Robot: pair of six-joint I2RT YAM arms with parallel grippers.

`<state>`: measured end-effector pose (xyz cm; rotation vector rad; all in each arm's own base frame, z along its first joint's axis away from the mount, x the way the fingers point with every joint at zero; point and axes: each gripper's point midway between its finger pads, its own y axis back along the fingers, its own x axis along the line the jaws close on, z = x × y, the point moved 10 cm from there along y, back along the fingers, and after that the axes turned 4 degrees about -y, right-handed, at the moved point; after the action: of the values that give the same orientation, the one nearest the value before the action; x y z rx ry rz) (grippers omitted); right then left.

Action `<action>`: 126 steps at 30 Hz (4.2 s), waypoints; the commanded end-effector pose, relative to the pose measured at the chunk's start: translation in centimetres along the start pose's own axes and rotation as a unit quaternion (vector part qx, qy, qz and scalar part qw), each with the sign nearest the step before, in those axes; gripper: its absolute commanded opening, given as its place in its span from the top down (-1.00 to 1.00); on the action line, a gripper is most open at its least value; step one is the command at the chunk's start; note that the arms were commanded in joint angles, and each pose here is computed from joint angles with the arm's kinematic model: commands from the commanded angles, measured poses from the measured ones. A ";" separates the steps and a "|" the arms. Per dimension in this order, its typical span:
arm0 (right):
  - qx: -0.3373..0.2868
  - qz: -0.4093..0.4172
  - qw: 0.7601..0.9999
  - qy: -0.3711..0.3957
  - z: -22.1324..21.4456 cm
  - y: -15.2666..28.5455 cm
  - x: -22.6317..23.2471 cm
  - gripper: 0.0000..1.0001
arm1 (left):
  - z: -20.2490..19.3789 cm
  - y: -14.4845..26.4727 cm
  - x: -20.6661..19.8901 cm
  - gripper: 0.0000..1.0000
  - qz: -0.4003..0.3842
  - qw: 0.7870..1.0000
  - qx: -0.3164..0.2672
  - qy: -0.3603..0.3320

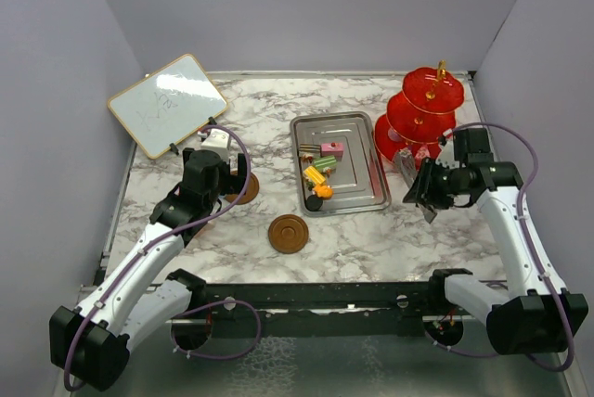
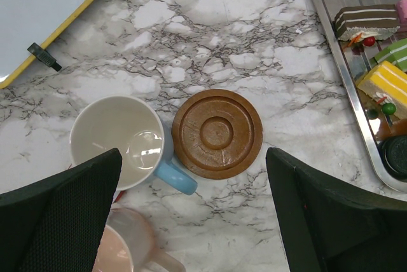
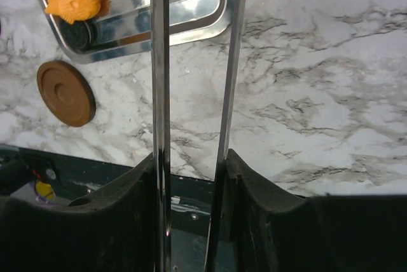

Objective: Serve the afternoon tea
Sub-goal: Adjust the dessert on the tray.

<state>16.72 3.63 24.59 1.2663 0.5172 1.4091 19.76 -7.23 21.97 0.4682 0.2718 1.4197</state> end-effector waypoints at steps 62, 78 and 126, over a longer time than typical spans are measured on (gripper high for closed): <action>-0.031 -0.049 0.933 0.355 2.4 -7.9 13.7 0.34 | 1.7 2.6 0.9 -0.98 0.005 0.999 -0.044 0.012; 0.025 -0.054 0.914 0.400 3.8 -9.3 13.9 0.13 | 1.5 2.4 0.7 -0.98 -0.006 0.999 -0.038 0.010; -0.001 -0.066 0.964 0.258 3.2 -9.3 10.1 0.47 | 1.5 2.4 0.6 -0.98 -0.011 0.999 -0.036 0.008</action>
<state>25.47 14.19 20.59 0.8537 1.0575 1.6114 18.31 -6.58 23.11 0.4297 0.2534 1.4192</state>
